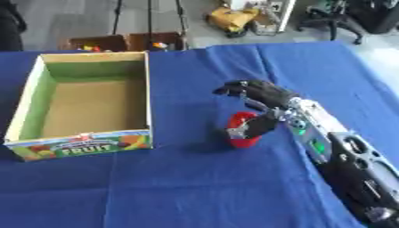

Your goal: Pick up objects on the table and place them in the box.

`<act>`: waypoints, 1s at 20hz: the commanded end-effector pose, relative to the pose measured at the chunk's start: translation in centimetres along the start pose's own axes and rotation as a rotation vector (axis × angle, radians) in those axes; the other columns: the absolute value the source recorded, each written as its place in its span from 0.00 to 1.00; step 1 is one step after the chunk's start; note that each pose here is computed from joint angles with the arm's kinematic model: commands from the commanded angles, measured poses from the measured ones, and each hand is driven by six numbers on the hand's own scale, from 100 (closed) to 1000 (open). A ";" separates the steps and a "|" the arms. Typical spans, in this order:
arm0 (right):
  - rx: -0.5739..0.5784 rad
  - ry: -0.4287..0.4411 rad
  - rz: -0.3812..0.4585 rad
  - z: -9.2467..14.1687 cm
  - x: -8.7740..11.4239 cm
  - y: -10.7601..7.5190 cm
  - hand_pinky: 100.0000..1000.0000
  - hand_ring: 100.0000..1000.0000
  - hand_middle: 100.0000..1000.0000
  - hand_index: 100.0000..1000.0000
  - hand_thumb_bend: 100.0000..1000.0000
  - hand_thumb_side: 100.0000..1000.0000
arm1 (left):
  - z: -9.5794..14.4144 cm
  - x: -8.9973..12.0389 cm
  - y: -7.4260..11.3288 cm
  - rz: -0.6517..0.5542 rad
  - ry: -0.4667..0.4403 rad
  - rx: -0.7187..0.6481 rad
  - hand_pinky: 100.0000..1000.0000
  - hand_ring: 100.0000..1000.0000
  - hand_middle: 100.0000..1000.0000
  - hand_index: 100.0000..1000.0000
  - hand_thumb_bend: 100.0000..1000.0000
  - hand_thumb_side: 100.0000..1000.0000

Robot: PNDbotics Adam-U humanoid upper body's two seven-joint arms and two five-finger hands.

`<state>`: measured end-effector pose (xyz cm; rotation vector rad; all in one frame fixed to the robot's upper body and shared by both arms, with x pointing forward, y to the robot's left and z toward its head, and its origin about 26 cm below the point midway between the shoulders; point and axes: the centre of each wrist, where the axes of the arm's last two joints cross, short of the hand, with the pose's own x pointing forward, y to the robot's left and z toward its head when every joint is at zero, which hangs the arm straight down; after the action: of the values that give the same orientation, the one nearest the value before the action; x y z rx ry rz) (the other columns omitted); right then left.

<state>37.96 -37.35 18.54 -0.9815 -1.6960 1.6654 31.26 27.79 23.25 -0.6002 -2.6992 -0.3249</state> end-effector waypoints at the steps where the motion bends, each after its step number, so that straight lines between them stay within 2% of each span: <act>1: 0.047 0.008 0.042 0.5 -0.5 -0.6 0.64 0.74 0.80 0.94 0.56 0.85 | -0.5 0.6 0.1 -0.018 -0.016 -0.019 0.62 0.62 0.73 0.92 0.00 0.90; 2: 0.065 0.010 0.047 0.6 -0.5 -0.5 0.65 0.75 0.81 0.94 0.52 0.77 | -0.5 0.6 0.1 -0.019 -0.015 -0.019 0.62 0.62 0.73 0.92 0.00 0.90; 4: 0.101 0.015 0.061 0.7 -0.5 -0.4 0.66 0.77 0.83 0.93 0.47 0.73 | -0.5 0.6 0.0 -0.018 -0.015 -0.019 0.62 0.62 0.73 0.92 0.00 0.90; 7: 0.147 0.023 0.081 0.5 -0.5 -0.5 0.65 0.76 0.83 0.93 0.45 0.74 | -0.5 0.6 0.0 -0.016 -0.015 -0.020 0.62 0.62 0.73 0.92 0.00 0.90; 13: 0.155 0.025 0.074 0.6 -0.4 -1.1 0.63 0.74 0.81 0.93 0.45 0.74 | -0.4 0.6 0.0 -0.015 -0.015 -0.020 0.62 0.62 0.73 0.92 0.00 0.90; 17: 0.157 0.015 0.056 0.5 -0.2 -1.2 0.44 0.60 0.78 0.92 0.43 0.71 | -0.4 0.6 0.0 -0.014 -0.015 -0.022 0.62 0.62 0.73 0.92 0.00 0.90; 20: 0.174 0.018 0.038 0.5 -0.2 -1.2 0.36 0.56 0.76 0.92 0.38 0.56 | -0.4 0.6 0.0 -0.015 -0.016 -0.023 0.62 0.62 0.73 0.91 0.00 0.90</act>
<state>37.75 -37.29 18.73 -0.9269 -1.5124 1.7810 31.24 27.81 23.18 -0.5991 -2.6971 -0.3267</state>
